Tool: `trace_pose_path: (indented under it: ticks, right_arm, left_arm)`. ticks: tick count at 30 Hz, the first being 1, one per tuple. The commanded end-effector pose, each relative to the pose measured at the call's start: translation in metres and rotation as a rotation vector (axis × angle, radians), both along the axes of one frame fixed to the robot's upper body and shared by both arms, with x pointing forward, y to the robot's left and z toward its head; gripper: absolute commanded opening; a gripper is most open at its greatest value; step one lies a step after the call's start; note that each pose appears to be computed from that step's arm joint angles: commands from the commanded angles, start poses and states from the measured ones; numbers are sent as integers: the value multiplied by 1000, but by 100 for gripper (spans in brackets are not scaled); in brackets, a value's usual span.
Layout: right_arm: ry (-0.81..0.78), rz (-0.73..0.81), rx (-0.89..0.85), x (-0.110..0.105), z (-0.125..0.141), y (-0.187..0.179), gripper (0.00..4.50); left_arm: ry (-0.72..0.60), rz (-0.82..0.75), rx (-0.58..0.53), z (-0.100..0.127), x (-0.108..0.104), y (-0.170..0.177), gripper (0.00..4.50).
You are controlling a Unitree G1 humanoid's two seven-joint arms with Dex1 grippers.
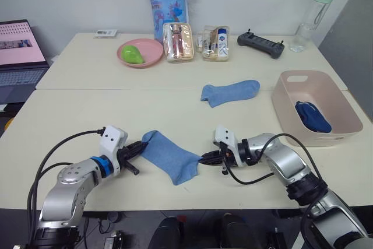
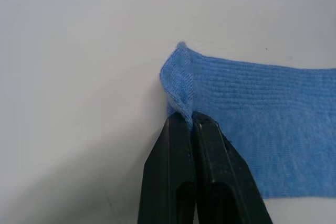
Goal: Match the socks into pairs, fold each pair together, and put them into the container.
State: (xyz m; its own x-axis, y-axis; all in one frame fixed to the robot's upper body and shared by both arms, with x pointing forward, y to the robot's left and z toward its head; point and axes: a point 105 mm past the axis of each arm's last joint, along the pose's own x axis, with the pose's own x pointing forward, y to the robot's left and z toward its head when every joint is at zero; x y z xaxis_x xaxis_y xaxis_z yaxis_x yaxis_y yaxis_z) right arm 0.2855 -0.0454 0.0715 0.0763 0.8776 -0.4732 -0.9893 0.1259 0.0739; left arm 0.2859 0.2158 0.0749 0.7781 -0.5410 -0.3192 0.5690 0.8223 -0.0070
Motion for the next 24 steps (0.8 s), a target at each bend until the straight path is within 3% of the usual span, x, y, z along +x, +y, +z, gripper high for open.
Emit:
trace_pose_path:
  ticks: [1,9,13,18,24]
  right_arm:
    - [-13,11,28,3,18,-14,1]
    - [-43,33,-133,32,37,-69,1]
    - [-55,52,-153,42,39,-67,1]
    - [-107,83,-198,51,38,-60,1]
    - [-140,-14,-99,60,51,-55,208]
  left_arm:
    - [-33,-33,-12,10,-5,-7,0]
    - [-9,-91,-196,1,-19,-66,0]
    - [-24,-72,-238,1,-17,-85,0]
    - [-27,-33,-217,-4,-16,-78,0]
    - [-53,30,-184,1,-16,-53,0]
